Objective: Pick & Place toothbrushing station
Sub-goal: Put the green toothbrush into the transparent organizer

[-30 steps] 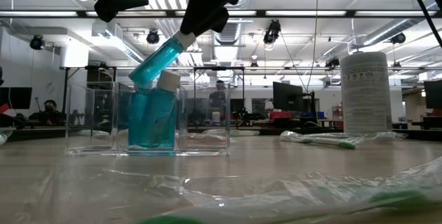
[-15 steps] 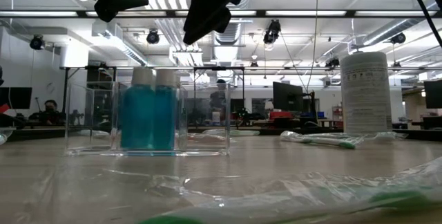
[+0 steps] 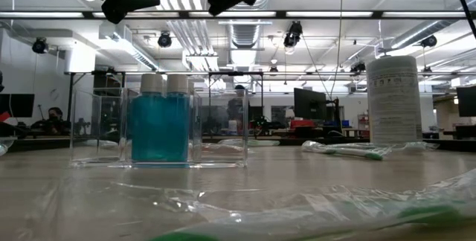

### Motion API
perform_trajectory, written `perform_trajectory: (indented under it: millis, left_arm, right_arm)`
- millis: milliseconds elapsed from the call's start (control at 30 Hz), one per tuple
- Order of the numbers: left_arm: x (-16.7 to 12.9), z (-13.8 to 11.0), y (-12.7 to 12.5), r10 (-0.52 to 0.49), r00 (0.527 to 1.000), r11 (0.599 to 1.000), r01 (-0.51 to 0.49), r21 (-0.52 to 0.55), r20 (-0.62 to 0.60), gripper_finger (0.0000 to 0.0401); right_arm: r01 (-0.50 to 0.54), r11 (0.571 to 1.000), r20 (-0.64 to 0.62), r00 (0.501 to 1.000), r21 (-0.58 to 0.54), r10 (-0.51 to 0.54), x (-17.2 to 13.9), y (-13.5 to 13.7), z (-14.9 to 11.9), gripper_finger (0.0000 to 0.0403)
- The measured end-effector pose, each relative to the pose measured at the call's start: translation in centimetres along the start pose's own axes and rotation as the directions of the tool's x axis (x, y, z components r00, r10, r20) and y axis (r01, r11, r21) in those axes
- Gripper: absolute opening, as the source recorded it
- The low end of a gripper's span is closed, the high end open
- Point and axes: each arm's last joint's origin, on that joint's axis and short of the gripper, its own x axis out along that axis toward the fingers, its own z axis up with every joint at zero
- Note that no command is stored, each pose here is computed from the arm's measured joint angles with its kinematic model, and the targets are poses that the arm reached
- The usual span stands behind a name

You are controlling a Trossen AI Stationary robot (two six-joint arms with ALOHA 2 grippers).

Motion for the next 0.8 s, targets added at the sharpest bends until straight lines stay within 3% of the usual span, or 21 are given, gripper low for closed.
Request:
perform_trajectory:
  millis: [433, 800]
  left_arm:
    - [0.0, 0.0, 0.0, 0.001, 1.0, 1.0, -0.001, 0.0, 0.0, 0.0239]
    - [0.0, 0.0, 0.0, 0.005, 1.0, 1.0, -0.005, 0.0, 0.001, 0.0239]
  right_arm:
    - [0.102, 0.994, 0.137, 0.986, -0.039, -0.096, -5.2, 0.6, 0.4, 0.0129]
    - [0.123, 0.989, 0.264, 0.96, -0.081, -0.098, -7.3, 1.1, 0.3, 0.0129]
